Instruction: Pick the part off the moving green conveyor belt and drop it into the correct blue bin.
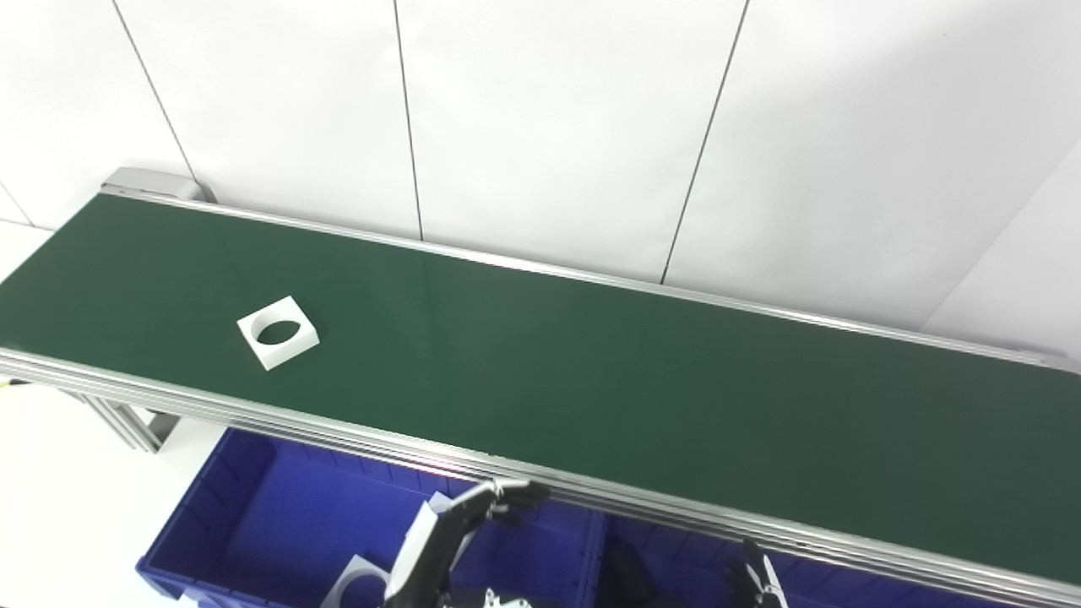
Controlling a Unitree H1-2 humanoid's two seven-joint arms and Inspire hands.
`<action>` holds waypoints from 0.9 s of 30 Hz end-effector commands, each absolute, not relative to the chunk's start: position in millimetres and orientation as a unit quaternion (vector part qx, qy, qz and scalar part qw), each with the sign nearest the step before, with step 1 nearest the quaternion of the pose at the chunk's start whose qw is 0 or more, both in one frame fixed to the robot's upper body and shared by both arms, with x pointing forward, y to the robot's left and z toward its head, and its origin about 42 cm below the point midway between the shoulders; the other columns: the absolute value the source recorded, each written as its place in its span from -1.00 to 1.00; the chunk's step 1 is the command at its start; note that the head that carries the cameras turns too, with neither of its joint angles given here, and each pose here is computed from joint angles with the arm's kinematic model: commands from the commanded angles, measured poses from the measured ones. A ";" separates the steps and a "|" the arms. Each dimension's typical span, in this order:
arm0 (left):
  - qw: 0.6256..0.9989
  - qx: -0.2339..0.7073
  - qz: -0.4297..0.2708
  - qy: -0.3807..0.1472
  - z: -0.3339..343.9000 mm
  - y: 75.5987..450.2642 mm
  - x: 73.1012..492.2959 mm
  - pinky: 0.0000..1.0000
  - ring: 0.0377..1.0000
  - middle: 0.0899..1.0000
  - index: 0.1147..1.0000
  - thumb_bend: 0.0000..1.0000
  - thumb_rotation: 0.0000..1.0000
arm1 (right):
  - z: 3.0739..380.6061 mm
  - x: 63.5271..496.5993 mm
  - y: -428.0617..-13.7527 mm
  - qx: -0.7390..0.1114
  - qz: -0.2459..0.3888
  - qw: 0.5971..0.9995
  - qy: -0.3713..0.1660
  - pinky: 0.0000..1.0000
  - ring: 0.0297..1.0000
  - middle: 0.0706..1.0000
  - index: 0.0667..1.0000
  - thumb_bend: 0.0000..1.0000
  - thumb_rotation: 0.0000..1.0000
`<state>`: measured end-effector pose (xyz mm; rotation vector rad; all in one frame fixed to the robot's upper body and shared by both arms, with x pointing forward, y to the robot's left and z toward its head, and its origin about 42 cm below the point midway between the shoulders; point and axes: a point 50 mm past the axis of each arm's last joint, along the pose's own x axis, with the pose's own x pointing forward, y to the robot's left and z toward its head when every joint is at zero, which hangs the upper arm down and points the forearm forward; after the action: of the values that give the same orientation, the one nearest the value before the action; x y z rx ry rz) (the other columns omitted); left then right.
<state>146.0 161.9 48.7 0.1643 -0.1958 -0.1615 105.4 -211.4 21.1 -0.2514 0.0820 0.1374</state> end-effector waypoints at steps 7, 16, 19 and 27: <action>0.982 0.004 -0.079 -0.170 101.1 175.3 176.3 0.30 0.48 0.60 0.49 1.00 -0.28 | 27.1 114.8 -210.4 -0.102 0.066 0.993 -0.001 0.76 0.80 0.82 0.97 0.55 -0.34; 0.977 0.017 -0.035 -0.210 143.3 190.0 206.5 0.35 0.50 0.58 0.57 0.95 -0.27 | 25.5 117.7 -212.7 -0.101 0.070 0.992 0.000 0.74 0.80 0.84 0.99 0.52 -0.35; 0.978 0.047 -0.013 -0.205 153.0 194.2 214.4 0.36 0.52 0.61 0.60 0.91 -0.23 | 25.0 118.9 -213.4 -0.100 0.070 0.993 -0.001 0.73 0.80 0.84 0.99 0.52 -0.34; 0.973 0.143 0.040 -0.179 172.8 204.8 234.4 0.52 0.64 0.76 0.74 0.58 -0.13 | 25.6 121.1 -215.2 -0.097 0.074 0.993 -0.003 0.78 0.79 0.80 0.98 0.52 -0.36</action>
<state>225.0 204.2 156.5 0.2489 -0.3113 0.0709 117.4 -215.6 17.4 -0.2010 0.0731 0.1456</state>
